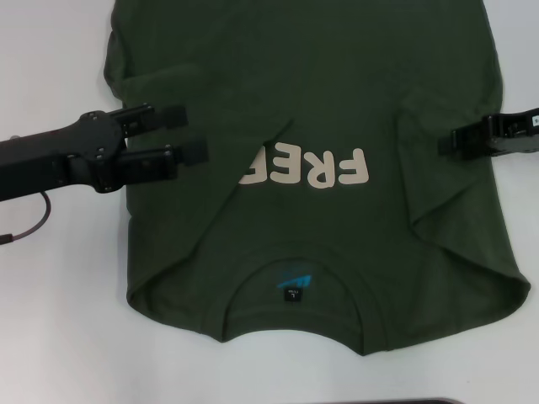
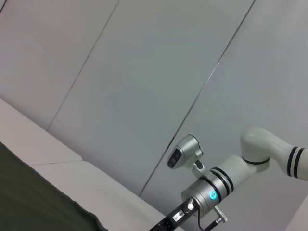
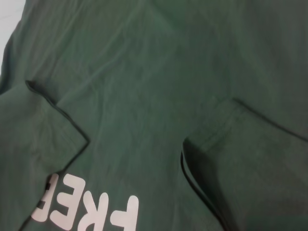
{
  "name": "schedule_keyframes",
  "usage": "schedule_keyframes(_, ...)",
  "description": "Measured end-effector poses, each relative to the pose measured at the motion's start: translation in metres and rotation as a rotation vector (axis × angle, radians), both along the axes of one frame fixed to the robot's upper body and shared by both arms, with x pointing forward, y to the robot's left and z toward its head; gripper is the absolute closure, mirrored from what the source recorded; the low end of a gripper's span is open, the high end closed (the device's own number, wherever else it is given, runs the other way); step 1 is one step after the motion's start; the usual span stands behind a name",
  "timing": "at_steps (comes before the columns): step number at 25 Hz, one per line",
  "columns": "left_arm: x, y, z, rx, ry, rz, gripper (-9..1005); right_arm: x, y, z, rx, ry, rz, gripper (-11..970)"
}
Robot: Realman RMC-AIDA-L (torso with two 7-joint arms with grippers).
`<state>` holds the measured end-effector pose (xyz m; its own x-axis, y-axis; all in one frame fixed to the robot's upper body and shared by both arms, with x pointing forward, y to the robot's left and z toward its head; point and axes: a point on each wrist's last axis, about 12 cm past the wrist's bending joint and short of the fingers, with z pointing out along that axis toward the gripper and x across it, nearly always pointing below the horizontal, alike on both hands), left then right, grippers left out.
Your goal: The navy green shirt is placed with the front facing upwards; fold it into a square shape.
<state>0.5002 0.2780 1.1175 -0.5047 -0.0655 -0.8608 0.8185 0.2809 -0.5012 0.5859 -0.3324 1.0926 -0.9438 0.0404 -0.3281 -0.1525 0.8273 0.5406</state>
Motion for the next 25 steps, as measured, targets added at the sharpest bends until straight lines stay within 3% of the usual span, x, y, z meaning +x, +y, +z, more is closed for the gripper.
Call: schedule_keyframes(25, 0.001, -0.001, -0.001, 0.005, 0.005, 0.006, 96, 0.004, 0.016, -0.004, -0.008, 0.003, 0.033, 392)
